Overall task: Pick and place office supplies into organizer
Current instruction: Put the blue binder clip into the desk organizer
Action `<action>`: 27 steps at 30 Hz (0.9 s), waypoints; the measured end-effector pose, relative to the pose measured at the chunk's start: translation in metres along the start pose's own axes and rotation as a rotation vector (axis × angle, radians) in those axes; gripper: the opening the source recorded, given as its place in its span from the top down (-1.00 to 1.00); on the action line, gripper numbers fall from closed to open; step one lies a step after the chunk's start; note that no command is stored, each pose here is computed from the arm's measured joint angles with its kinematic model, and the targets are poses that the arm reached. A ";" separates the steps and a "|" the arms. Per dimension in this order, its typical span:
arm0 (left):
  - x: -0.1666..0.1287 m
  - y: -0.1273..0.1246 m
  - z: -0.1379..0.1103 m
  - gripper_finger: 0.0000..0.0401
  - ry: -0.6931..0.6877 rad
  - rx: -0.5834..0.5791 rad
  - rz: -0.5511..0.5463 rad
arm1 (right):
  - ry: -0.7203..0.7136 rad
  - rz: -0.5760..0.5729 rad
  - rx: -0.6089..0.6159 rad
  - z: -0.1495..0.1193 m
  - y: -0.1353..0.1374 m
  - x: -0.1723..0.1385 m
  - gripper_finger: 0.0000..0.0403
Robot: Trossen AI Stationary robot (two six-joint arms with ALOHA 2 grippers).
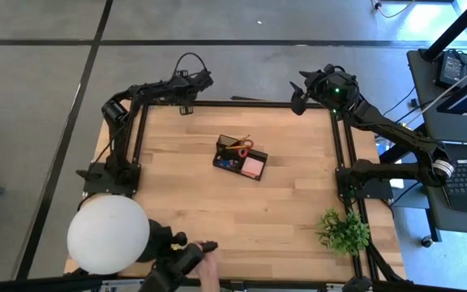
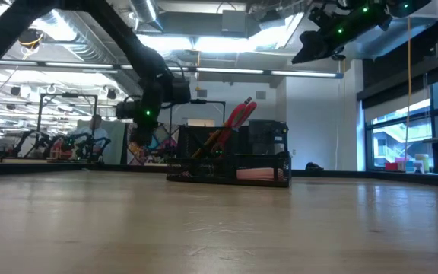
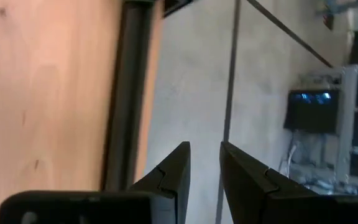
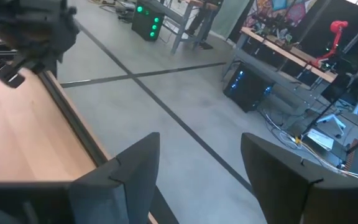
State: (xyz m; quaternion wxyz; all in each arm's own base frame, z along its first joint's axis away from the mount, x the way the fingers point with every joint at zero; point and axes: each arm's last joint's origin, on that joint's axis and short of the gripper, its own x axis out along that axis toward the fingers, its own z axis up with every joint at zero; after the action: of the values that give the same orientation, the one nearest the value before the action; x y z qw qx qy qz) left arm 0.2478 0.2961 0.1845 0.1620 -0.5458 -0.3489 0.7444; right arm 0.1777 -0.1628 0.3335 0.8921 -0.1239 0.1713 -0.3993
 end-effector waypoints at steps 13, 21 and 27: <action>0.008 0.013 0.009 0.59 -0.183 -0.060 -0.038 | 0.002 -0.053 0.038 -0.003 -0.012 0.001 -0.13; 0.008 0.016 0.017 0.59 -0.226 -0.066 0.029 | 0.003 -0.072 0.041 -0.004 -0.017 0.002 -0.13; 0.006 0.019 0.021 0.59 -0.264 -0.024 0.034 | 0.003 -0.074 0.043 -0.004 -0.017 0.002 -0.13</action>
State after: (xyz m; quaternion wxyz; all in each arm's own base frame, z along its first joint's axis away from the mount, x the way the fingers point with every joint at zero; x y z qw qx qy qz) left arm 0.2287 0.2793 0.1710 0.0956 -0.4507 -0.3669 0.8082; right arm 0.1657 -0.1756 0.3357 0.8789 -0.1105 0.1596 -0.4357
